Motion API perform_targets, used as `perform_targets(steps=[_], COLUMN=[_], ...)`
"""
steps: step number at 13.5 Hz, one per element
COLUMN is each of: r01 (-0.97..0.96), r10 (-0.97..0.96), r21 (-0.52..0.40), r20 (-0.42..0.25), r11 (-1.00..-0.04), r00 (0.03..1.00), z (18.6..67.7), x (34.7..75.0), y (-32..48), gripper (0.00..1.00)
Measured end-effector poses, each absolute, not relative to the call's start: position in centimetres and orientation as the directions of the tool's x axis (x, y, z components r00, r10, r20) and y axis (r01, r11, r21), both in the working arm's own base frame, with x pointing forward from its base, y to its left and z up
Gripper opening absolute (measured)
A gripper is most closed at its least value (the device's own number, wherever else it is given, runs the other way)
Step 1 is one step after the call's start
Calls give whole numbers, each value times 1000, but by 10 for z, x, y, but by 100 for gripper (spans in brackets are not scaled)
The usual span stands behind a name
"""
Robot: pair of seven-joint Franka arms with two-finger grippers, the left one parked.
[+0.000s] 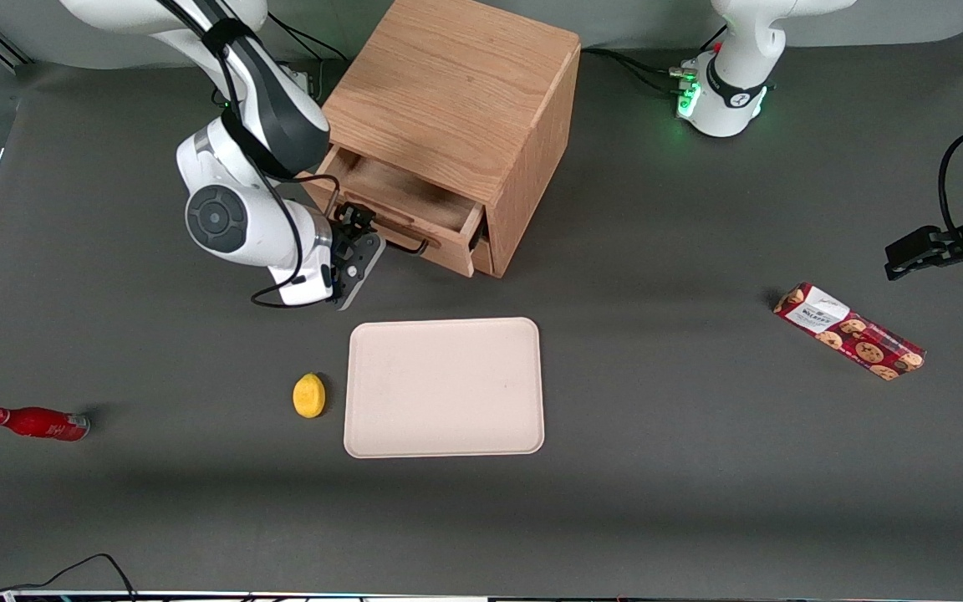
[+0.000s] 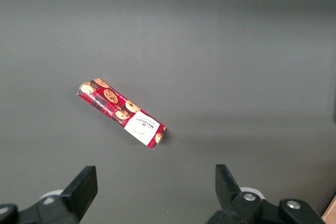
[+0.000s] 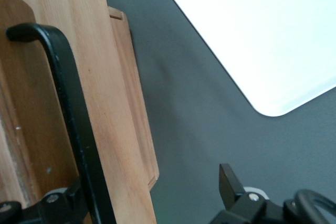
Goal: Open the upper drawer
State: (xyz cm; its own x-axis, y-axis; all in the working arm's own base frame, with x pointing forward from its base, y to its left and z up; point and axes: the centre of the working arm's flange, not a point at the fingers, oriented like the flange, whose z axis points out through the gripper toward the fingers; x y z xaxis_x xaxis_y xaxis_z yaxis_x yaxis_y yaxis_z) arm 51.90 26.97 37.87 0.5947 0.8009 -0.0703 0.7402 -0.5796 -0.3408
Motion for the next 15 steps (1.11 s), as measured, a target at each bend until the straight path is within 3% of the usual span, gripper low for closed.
perform_targets(steps=[15], r01=[750], r10=[807], r21=[-356], r20=[-22], r11=[-558], r00=[590], z=[387], x=[581], y=[209], gripper=[100])
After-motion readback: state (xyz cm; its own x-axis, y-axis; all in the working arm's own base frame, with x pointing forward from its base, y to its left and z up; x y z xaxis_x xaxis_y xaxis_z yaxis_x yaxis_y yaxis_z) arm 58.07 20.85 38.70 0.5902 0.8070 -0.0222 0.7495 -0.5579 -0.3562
